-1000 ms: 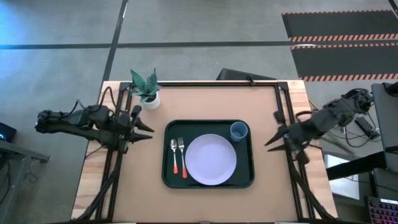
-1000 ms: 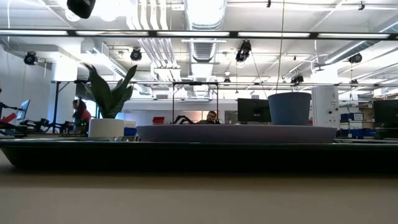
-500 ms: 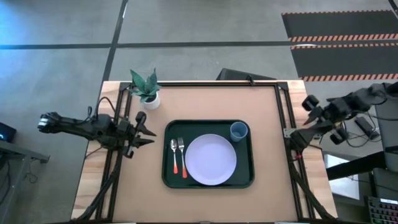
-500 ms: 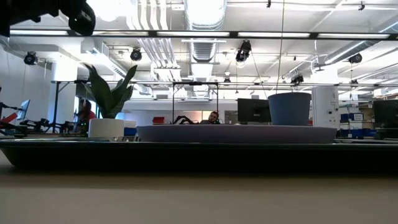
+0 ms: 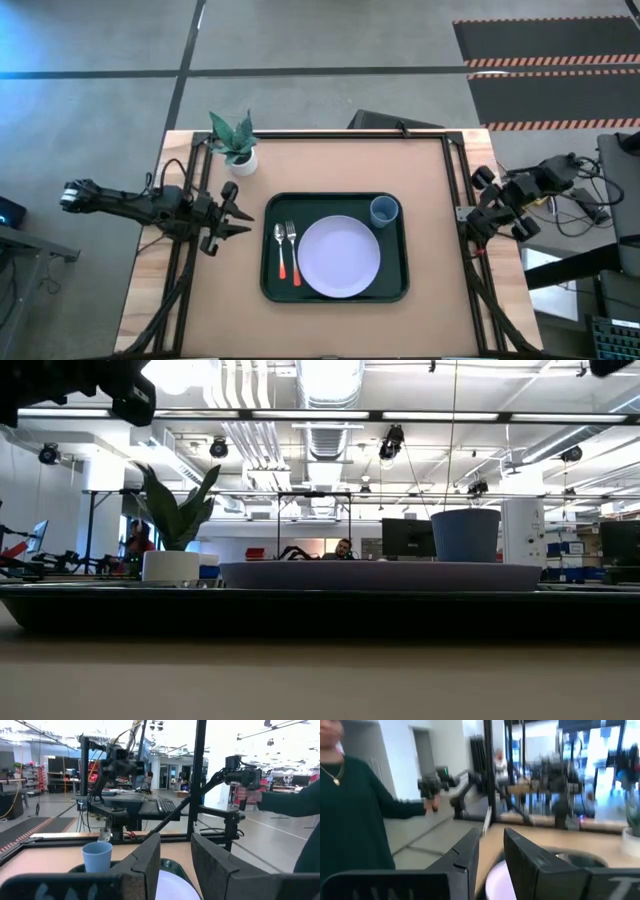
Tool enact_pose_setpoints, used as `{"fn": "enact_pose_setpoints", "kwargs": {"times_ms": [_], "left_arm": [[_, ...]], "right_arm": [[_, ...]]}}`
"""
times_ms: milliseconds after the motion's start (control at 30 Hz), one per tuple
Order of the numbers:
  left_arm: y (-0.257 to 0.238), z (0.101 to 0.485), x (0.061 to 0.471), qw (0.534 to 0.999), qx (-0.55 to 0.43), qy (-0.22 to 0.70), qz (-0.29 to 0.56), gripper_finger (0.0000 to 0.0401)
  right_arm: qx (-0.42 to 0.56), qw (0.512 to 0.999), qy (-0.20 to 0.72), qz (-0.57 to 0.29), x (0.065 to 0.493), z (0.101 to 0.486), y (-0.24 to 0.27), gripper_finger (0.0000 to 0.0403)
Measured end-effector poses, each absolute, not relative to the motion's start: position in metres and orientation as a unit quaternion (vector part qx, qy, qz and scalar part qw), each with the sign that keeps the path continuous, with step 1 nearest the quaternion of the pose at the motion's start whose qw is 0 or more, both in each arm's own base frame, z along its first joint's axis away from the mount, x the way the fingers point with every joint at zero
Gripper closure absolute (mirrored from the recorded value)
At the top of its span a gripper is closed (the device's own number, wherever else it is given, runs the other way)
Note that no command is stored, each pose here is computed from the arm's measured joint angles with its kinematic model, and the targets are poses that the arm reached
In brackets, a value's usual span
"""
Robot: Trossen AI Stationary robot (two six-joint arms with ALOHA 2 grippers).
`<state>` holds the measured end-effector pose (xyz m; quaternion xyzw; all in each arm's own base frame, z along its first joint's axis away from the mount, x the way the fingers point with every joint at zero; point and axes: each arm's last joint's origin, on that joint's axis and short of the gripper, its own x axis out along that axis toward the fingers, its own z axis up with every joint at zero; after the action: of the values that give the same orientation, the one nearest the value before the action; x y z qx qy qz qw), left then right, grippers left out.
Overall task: Pick and place plate/cup/fork/spoon on tray
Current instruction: Return to Home Position
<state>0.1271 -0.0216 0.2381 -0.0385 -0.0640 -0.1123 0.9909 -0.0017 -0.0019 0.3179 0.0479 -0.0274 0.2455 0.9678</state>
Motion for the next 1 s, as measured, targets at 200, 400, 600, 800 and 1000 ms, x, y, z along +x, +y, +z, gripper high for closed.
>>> {"fn": "enact_pose_setpoints", "kwargs": {"times_ms": [200, 400, 600, 800, 1000], "left_arm": [[-0.022, 0.216, 0.123, 0.986, -0.054, -0.106, -0.120, 0.0308], [-0.023, 0.196, 0.121, 0.981, -0.056, -0.135, -0.128, 0.0308], [-0.024, 0.194, 0.122, 0.982, -0.056, -0.126, -0.127, 0.0308], [-0.023, 0.193, 0.122, 0.982, -0.056, -0.125, -0.127, 0.0308], [-0.024, 0.190, 0.124, 0.984, -0.055, -0.113, -0.127, 0.0308]], "right_arm": [[0.044, 0.967, -0.032, 0.248, 0.013, 0.307, 0.007, 0.0323], [0.049, 0.962, -0.058, 0.262, 0.034, 0.286, 0.020, 0.0323], [0.055, 0.952, -0.091, 0.288, 0.054, 0.258, 0.033, 0.0323], [0.082, 0.944, -0.109, 0.301, 0.068, 0.231, 0.042, 0.0323], [0.095, 0.940, -0.130, 0.302, 0.076, 0.208, 0.046, 0.0323]]}}
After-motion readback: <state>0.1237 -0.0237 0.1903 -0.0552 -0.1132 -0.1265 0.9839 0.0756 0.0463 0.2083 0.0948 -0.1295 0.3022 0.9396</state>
